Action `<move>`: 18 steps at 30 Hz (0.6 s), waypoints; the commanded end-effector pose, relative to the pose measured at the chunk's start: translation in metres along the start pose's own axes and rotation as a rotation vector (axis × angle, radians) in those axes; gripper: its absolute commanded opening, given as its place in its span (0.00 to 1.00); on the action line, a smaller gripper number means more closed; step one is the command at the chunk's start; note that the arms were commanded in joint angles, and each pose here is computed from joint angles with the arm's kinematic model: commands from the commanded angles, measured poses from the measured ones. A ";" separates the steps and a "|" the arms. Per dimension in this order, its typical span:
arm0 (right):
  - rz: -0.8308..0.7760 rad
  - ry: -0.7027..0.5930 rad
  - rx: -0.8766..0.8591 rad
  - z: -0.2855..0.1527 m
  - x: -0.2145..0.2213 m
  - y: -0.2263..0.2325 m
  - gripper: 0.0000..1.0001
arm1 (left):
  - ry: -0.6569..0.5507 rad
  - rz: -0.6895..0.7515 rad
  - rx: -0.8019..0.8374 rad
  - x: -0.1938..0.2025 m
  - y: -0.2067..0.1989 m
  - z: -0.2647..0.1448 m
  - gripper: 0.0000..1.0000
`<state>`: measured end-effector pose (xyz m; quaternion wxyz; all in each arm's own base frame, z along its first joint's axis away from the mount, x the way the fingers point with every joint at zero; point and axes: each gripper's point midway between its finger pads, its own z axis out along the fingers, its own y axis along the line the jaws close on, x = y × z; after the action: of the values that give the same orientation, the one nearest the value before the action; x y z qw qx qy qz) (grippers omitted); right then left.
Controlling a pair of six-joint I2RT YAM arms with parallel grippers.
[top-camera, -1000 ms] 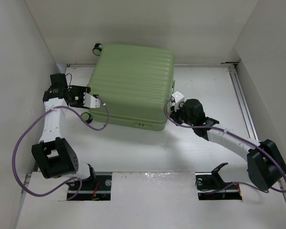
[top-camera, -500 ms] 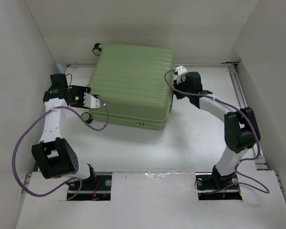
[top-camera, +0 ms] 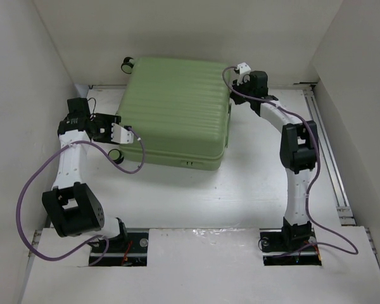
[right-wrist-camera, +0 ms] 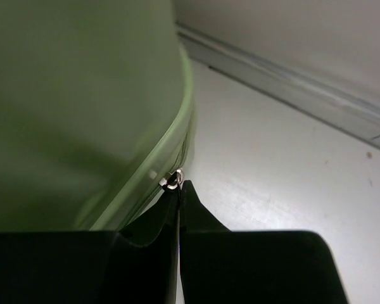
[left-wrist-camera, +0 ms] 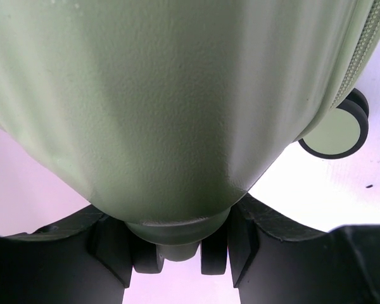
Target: Pack the luggage
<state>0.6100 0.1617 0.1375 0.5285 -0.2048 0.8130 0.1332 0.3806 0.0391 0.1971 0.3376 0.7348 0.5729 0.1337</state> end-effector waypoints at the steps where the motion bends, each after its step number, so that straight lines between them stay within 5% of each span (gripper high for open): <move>1: -0.014 -0.216 0.197 -0.008 -0.074 -0.064 0.00 | 0.134 -0.030 0.070 0.038 -0.017 -0.001 0.00; 7: -0.008 -0.224 0.126 0.013 -0.071 -0.044 0.00 | 0.100 -0.086 0.063 0.033 -0.012 -0.002 0.00; 12: 0.014 -0.150 0.075 0.029 -0.029 -0.025 0.00 | -0.142 -0.305 -0.013 -0.005 0.022 -0.032 0.42; 18: 0.046 -0.103 0.002 0.045 0.002 -0.012 0.00 | -0.426 -0.846 -0.112 -0.056 0.071 -0.071 0.56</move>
<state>0.6438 0.1686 0.1324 0.5618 -0.1835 0.7938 0.1432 0.3718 0.0357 0.2164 0.3905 0.5763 0.7164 -0.0465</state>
